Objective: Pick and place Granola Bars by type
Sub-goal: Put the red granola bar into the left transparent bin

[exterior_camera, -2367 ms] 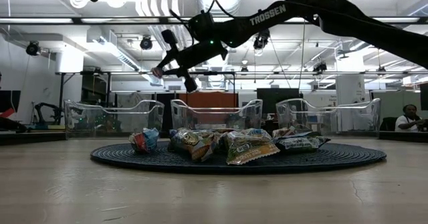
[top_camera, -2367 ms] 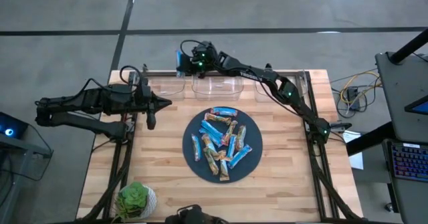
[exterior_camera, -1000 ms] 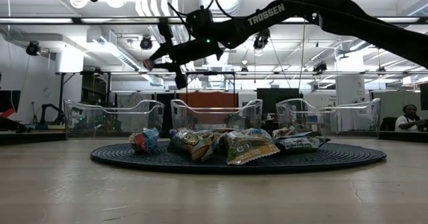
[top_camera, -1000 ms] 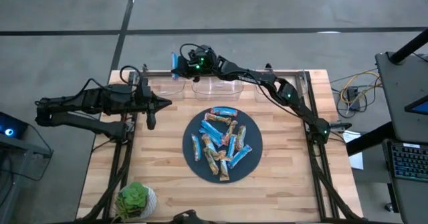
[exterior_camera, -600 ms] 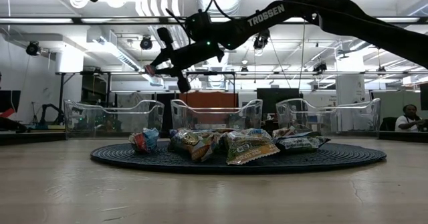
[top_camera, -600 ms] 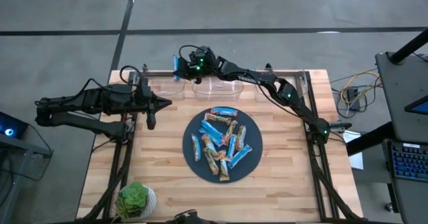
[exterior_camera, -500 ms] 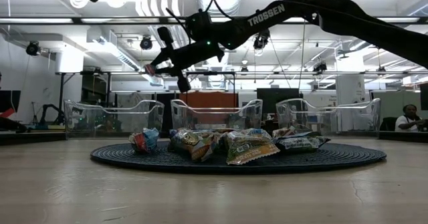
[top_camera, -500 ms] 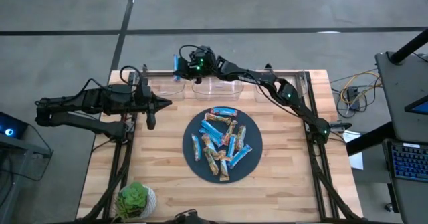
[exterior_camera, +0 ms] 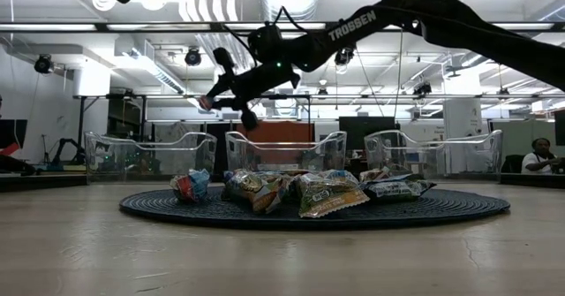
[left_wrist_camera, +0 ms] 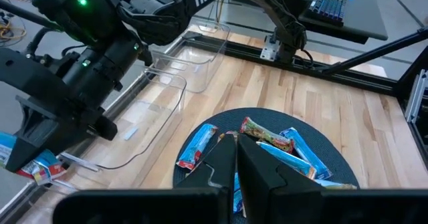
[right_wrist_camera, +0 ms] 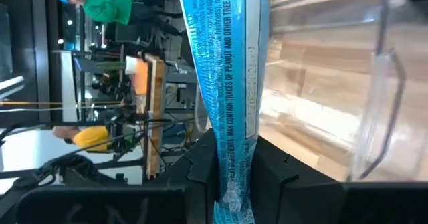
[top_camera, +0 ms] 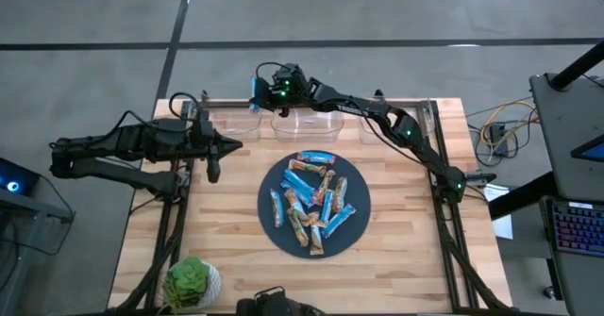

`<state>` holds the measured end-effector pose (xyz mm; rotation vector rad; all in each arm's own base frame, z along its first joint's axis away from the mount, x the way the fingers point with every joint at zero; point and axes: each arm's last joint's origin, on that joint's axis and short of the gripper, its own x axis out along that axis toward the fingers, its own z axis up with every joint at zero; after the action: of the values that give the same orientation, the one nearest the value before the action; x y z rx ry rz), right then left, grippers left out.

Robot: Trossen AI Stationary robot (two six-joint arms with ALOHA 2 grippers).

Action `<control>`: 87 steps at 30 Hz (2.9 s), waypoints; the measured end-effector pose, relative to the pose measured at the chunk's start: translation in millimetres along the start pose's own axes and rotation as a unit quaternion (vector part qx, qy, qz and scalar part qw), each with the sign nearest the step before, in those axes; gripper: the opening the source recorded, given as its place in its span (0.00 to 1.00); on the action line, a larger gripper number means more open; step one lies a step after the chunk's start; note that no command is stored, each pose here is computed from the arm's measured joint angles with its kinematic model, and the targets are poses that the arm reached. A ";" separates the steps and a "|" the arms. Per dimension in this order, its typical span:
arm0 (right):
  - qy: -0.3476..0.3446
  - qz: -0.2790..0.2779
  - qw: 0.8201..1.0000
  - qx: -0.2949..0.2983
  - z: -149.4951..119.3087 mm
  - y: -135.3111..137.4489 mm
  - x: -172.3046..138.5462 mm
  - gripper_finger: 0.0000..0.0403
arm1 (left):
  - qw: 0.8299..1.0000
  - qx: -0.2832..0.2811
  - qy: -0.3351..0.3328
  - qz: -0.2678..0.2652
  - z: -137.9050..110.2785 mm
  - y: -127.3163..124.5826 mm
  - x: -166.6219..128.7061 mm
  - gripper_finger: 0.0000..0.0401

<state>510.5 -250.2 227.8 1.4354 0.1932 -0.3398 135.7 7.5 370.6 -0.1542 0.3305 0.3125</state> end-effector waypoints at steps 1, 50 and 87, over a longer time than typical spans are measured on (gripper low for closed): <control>0.001 0.000 1.000 0.002 1.1 -0.3 -0.4 0.13 | 1.000 0.000 0.000 0.000 0.0 0.0 0.0 0.00; 0.029 0.025 0.999 -0.001 -6.6 2.4 2.3 0.13 | 1.000 -0.004 0.000 0.000 -0.1 0.0 0.0 0.00; 0.034 0.038 0.999 -0.014 -11.7 6.0 3.9 0.13 | 1.000 -0.003 0.000 0.000 -0.1 0.0 0.1 0.00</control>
<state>517.1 -238.5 230.6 1.4227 0.1977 -0.2262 135.8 7.5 370.5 -0.1607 0.3299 0.3137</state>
